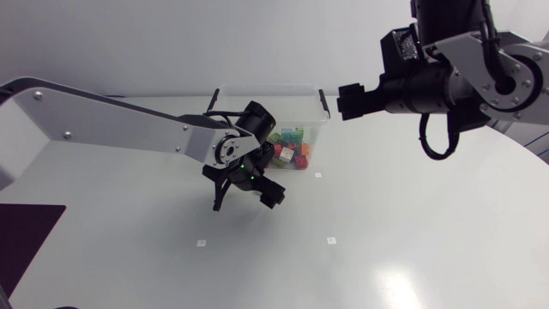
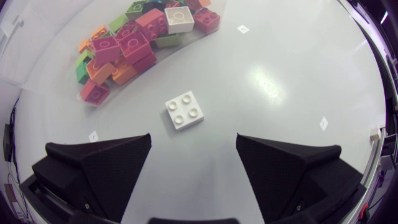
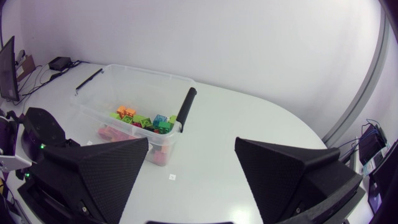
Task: Place the duplo bricks in the container
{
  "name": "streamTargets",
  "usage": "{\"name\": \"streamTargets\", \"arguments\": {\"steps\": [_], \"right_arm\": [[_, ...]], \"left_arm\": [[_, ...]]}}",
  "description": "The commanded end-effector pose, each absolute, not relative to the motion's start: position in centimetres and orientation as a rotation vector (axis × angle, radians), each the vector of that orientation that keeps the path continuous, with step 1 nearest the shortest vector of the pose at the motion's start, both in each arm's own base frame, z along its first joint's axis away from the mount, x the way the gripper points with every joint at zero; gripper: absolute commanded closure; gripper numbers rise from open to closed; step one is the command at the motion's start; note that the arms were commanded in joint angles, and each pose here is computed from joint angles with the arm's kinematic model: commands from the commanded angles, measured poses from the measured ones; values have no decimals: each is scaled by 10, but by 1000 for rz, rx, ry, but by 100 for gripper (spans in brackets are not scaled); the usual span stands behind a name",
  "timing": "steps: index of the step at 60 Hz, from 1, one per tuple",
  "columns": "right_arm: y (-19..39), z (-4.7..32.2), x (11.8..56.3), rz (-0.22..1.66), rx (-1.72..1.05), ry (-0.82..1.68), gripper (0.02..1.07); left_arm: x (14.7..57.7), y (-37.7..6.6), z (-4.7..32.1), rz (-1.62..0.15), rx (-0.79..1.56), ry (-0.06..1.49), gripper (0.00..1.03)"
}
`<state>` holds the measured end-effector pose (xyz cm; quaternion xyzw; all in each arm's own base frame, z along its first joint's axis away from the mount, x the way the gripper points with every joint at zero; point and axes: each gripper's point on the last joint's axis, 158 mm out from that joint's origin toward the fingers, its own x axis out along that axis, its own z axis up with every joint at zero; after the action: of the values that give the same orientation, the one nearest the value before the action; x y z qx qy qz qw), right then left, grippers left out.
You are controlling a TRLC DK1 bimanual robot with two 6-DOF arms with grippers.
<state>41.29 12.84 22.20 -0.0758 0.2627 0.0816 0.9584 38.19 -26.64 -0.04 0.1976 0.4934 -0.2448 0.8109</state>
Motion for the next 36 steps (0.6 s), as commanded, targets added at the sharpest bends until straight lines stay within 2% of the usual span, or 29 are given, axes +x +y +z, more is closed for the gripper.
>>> {"name": "streamTargets", "arguments": {"steps": [1,36], "right_arm": [[113,215,405,131,-152,535,7],[47,201,344,20,-185,466,7]], "left_arm": [[389,-273,-5,-489,390,1068,9],[424,-263,-20,-349,245,1068,12]]}}
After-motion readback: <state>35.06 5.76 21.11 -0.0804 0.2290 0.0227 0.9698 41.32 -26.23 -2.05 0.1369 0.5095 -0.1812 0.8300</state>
